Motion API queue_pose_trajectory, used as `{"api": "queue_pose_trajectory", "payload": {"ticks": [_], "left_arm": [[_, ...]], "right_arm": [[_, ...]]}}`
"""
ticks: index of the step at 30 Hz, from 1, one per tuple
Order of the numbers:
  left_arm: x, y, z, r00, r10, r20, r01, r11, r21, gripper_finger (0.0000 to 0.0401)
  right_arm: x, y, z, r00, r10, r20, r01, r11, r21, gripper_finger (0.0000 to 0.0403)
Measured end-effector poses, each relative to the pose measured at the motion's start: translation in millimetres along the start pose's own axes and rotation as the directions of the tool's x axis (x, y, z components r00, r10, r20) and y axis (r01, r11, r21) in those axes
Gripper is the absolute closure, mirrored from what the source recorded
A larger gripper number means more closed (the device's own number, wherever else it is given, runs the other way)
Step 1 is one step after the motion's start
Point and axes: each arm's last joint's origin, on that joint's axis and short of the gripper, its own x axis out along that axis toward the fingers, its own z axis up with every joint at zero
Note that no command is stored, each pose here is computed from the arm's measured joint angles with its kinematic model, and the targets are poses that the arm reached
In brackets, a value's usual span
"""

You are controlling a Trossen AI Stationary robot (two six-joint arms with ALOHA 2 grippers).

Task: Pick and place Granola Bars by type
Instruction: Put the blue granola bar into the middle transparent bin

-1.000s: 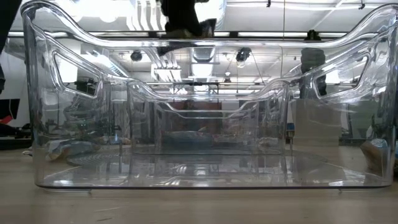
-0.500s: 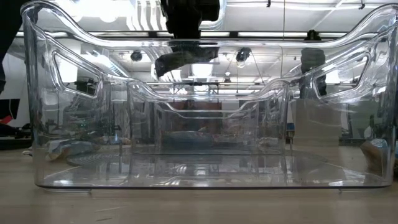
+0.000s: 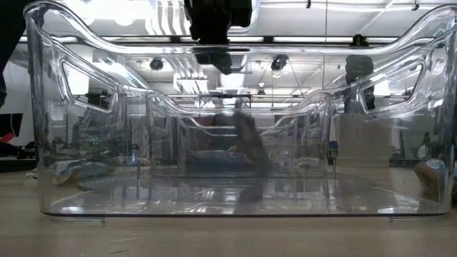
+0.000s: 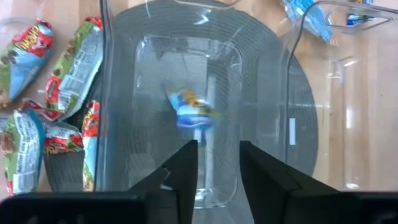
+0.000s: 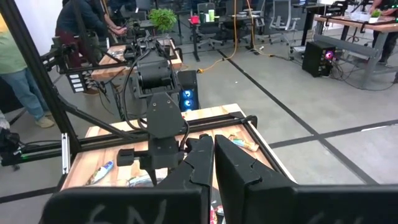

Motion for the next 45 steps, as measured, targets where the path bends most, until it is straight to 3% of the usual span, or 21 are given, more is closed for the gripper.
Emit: {"api": "queue_pose_trajectory", "payload": {"ticks": [11,19,24,32,36,45], "left_arm": [[-0.8,-0.3,-1.7,1.0,-0.012,-0.02,0.012,1.0,-0.003,0.0291],[-3.6,0.2,-21.2,0.975,-0.016,-0.22,-0.001,0.997,-0.078,0.0292],[-12.5,-3.6,-30.4,0.957,-0.041,-0.289,0.018,0.997,-0.081,0.0315],[-47.8,-14.8,-38.8,0.973,-0.055,-0.224,0.043,0.997,-0.057,0.0393],[-71.5,-18.2,-45.4,0.984,-0.05,-0.17,0.037,0.996,-0.082,0.04],[-124.5,-20.6,-64.6,0.995,0.1,-0.019,-0.102,0.985,-0.136,0.0401]], "right_arm": [[0.1,-0.4,0.0,1.0,-0.012,0.0,0.012,1.0,0.0,0.0394],[0.1,-0.4,0.0,1.0,-0.013,0.0,0.013,1.0,-0.004,0.0394],[0.1,-0.4,0.0,1.0,-0.013,0.0,0.013,1.0,-0.004,0.0394],[1.0,-0.8,0.0,1.0,-0.015,-0.002,0.015,1.0,0.0,0.0394],[3.7,-1.5,-0.1,1.0,-0.015,-0.009,0.015,1.0,0.0,0.0394],[12.3,-4.2,-0.6,0.999,-0.016,-0.032,0.016,1.0,0.006,0.0394]]}}
